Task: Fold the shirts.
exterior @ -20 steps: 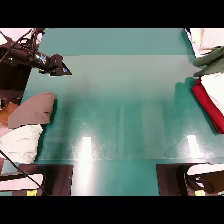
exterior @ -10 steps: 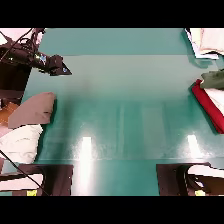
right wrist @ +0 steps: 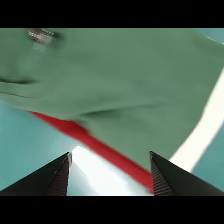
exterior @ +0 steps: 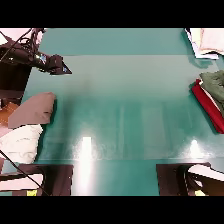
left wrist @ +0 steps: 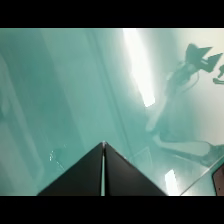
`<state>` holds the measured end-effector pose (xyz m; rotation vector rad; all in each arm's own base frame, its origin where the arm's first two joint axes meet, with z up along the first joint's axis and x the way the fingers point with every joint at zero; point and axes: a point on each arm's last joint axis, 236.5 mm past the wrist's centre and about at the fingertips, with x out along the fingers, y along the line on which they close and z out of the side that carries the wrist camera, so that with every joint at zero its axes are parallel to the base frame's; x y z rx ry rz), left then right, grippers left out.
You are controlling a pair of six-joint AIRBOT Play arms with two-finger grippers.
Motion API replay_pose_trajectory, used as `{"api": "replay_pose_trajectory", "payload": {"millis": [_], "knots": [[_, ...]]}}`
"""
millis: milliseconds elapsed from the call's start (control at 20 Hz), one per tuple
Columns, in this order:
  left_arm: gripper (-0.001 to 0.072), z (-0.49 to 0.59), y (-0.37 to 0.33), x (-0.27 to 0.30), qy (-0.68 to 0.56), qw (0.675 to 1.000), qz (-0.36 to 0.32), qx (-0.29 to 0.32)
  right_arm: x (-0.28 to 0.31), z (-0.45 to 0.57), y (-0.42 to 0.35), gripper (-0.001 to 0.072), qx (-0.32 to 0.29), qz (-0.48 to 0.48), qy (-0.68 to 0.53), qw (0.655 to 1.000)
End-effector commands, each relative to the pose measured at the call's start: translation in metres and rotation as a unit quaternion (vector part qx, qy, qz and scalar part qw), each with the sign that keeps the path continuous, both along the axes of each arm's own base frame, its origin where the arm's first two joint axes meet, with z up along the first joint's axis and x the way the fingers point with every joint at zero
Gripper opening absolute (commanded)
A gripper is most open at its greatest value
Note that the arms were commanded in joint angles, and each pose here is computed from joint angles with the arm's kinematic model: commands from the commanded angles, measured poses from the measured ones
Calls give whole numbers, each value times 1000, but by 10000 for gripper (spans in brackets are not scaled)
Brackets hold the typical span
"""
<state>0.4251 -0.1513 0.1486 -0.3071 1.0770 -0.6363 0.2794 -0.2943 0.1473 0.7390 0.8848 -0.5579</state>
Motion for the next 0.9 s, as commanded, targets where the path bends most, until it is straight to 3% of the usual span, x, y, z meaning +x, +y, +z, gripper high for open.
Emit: {"api": "replay_pose_trajectory", "payload": {"millis": [0,350,400,500,850], "knots": [[25,2,0,2,-5,1000,3,-2,40,47,38,551,12,30,-110,993],[25,3,-1,4,-8,1000,5,-4,93,104,199,550,-10,228,-168,959],[25,3,-1,4,-7,1000,5,-4,96,108,222,489,-9,256,-172,951],[24,3,-1,4,-8,1000,5,-5,97,114,269,32,-6,313,-178,933],[25,3,-1,4,-8,1000,5,-5,91,120,355,21,9,416,-186,890]]}}
